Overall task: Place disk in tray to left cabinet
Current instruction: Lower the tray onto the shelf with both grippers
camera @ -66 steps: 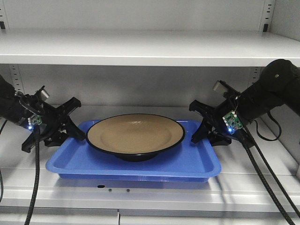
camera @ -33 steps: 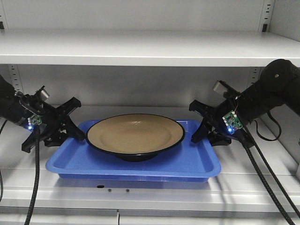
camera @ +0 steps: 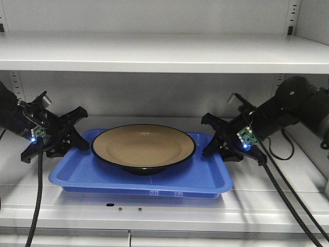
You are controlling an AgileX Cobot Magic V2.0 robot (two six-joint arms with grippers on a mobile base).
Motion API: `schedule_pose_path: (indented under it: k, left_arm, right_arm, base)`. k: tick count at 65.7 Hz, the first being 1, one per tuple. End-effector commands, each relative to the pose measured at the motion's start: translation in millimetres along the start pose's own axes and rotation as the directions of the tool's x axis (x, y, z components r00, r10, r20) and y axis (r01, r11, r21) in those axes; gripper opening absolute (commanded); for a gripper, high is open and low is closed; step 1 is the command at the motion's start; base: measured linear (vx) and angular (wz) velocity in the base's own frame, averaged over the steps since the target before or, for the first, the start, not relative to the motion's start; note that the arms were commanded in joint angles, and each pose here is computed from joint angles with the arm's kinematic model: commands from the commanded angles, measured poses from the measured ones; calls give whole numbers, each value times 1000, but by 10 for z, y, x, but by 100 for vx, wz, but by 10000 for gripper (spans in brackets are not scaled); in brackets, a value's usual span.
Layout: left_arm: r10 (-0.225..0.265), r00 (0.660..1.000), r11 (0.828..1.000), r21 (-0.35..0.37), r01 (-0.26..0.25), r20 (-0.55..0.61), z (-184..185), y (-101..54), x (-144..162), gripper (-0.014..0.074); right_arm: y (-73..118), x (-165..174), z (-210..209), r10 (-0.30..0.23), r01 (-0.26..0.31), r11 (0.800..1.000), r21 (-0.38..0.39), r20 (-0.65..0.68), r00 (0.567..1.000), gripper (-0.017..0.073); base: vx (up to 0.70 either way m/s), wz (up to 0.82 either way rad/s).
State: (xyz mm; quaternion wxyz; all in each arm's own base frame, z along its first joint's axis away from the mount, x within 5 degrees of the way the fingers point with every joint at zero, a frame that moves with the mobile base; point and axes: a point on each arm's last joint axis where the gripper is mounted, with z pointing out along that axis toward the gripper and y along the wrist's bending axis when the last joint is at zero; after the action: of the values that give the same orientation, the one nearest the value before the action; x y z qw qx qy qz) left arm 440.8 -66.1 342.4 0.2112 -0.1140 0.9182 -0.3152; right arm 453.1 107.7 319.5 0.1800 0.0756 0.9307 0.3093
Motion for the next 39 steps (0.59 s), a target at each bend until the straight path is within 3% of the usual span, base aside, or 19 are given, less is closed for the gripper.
schedule_pose_path:
  k: [1, 14, 26, 39]
  left_arm:
    - [-3, 992, 987, 161, -18, 128, -315, -434, 14, -1]
    - [27, 972, 989, 134, -59, 233, -293, -402, -90, 3]
    - [2, 983, 993, 119, -24, 182, -51, -273, -123, 11]
    - [-16, 988, 995, 103, 0, 155, 139, -163, -150, 61]
  right_arm:
    - [406, -20, -256, -4, 27, 981, -192, 122, 993, -3]
    - [361, -97, -165, 17, 16, 981, -193, 170, 985, 0]
    - [327, -138, -103, 27, 11, 981, -192, 193, 981, 13]
    - [280, -149, -22, -10, 44, 984, -174, 190, 982, 48]
  base:
    - [0, 0]
    - [0, 0]
    - [0, 0]
    - [0, 0]
